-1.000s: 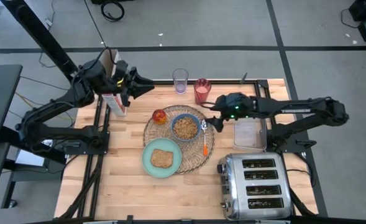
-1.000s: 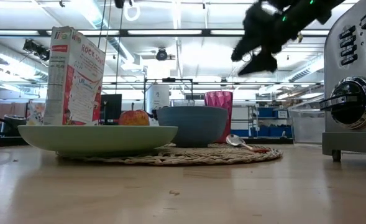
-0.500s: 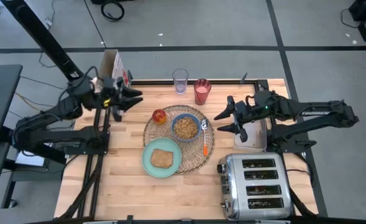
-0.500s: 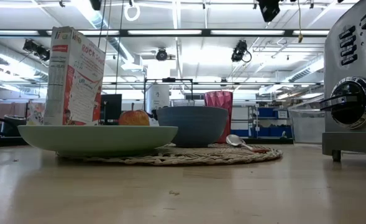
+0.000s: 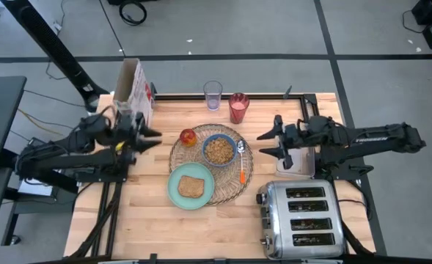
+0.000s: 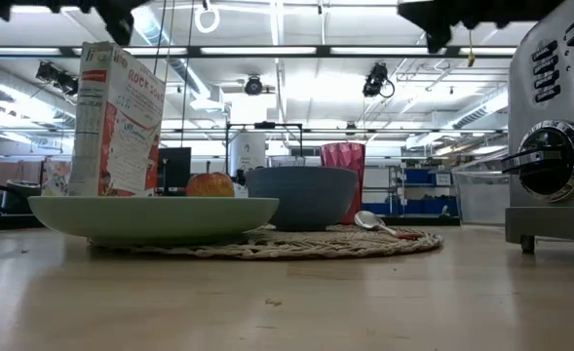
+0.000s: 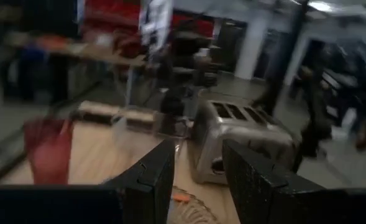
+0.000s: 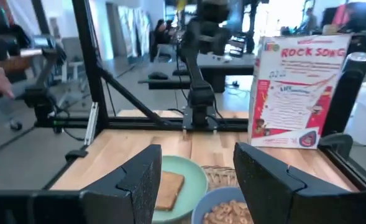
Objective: Arrange a breakfast setting
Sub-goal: Return to Home Position
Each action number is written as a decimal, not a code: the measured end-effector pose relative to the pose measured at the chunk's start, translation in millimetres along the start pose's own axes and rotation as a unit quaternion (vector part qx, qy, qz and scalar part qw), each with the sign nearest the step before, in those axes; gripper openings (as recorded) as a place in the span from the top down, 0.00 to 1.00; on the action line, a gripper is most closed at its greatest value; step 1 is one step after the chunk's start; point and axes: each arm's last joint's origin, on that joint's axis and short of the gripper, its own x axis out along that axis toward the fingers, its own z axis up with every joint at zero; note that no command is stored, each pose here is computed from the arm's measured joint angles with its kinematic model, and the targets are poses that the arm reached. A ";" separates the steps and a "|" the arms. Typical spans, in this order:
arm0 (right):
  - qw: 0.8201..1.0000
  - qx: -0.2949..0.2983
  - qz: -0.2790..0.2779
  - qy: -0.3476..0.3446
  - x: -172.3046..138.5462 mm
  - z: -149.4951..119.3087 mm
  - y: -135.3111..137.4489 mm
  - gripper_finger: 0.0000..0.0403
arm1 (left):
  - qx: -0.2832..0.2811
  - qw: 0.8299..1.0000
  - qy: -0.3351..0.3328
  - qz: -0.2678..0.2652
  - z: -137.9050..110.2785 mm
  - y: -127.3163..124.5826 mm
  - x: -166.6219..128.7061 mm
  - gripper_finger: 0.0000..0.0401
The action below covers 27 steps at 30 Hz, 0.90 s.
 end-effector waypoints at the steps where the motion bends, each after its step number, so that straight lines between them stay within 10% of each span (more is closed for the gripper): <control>1: 1.000 0.004 -0.006 -0.006 -5.7 -4.8 1.2 0.49 | 0.029 1.000 -0.005 -0.009 -4.2 -2.7 -4.0 0.65; 8: 0.997 0.034 -0.027 -0.067 -49.9 -30.6 5.6 0.49 | 0.031 0.998 -0.024 0.043 -27.9 0.3 -19.3 0.65; 13: 0.993 0.024 -0.034 -0.106 -74.6 -53.1 8.1 0.49 | 0.104 0.994 -0.034 -0.025 -40.6 -1.8 -16.5 0.65; 27: 0.996 0.023 -0.033 -0.077 -85.4 -79.0 11.3 0.49 | 0.047 0.999 0.003 -0.014 -68.0 0.5 -25.9 0.65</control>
